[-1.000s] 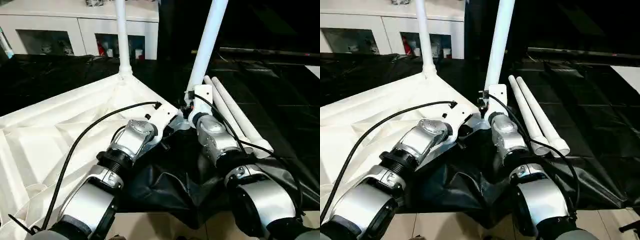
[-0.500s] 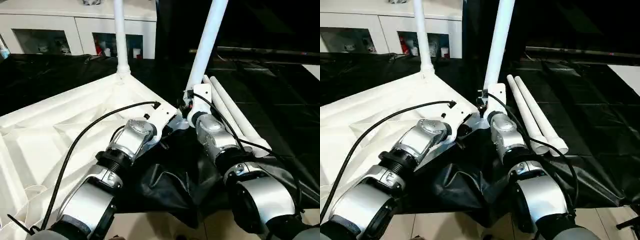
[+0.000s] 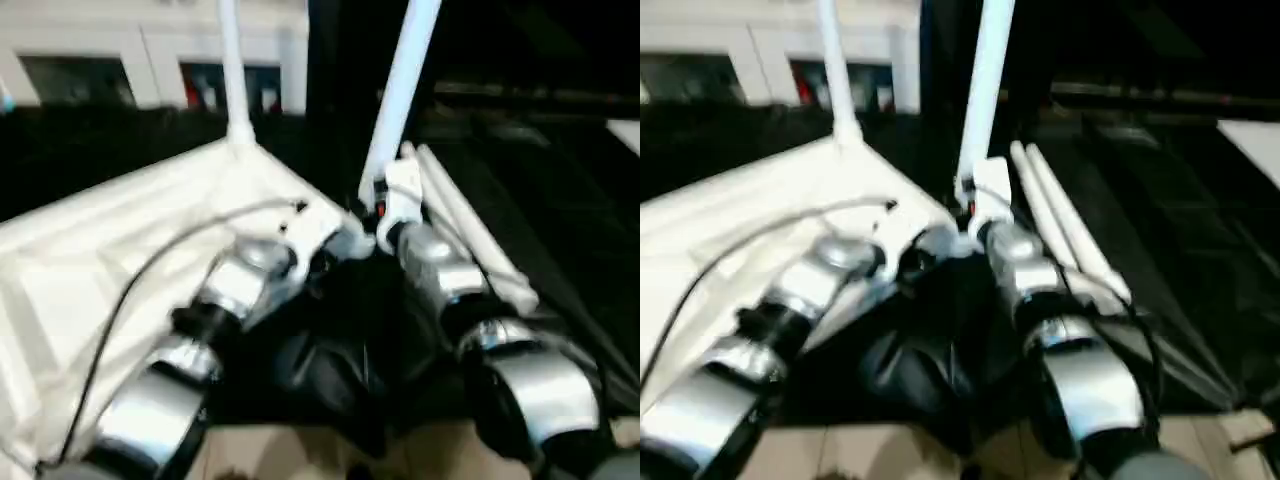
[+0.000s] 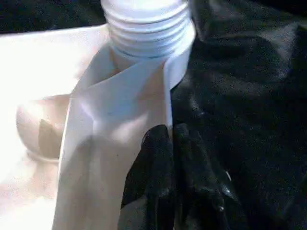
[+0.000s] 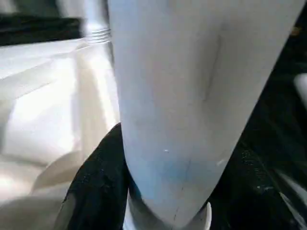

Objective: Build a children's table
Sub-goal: Insert table leg to table base

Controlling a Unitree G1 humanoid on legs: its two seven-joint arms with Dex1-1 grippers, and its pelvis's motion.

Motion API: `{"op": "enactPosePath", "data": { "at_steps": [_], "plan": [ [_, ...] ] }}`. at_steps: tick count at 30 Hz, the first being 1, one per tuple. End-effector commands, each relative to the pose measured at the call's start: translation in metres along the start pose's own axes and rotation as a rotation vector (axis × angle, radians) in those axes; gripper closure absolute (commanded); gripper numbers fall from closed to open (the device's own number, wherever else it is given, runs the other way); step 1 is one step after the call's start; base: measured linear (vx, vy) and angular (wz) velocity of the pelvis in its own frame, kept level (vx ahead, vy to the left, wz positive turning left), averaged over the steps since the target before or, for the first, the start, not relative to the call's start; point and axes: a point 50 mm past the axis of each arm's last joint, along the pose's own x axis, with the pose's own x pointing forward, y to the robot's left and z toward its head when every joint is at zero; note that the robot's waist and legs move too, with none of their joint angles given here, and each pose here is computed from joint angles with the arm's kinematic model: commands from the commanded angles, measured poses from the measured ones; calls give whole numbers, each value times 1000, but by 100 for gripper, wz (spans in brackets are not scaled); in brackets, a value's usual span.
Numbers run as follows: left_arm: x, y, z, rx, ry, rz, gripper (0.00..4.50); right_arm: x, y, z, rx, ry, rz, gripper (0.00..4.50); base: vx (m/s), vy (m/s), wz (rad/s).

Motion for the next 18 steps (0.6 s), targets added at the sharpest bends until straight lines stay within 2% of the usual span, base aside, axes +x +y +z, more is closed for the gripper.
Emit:
{"op": "enactPosePath", "data": {
  "at_steps": [1, 3, 4, 5, 7, 10, 11, 14, 18],
  "plan": [
    [-16, 5, 12, 131, -81, -78, 450, -16, 0, -48, 7, 214, 152, 264, 51, 1, -4],
    [-21, 6, 10, 148, -75, -103, 450, -20, -2, -49, -6, 223, 192, 264, 0, 0, 0],
    [-32, 5, 4, 226, -83, -177, 450, -28, -9, -51, -63, 232, 281, 264, 0, 0, 0],
    [-33, 5, 4, 229, -83, -181, 450, -29, -9, -51, -67, 233, 285, 264, 57, -15, 6],
    [-48, 3, -3, 298, -82, -256, 450, -43, -16, -51, -124, 227, 418, 264, 77, -21, 6],
    [-53, 5, -4, 300, -79, -262, 450, -50, -19, -51, -135, 221, 468, 264, 100, -27, 15],
    [-60, 6, -6, 309, -84, -283, 450, -60, -23, -51, -131, 221, 539, 264, 99, -26, 15],
    [-69, 4, -10, 317, -90, -350, 450, -71, -25, -54, -127, 242, 634, 264, 86, -15, 8],
    [-77, 2, -12, 320, -92, -416, 450, -78, -25, -54, -128, 268, 709, 264, 0, 0, 0]
  ]
}}
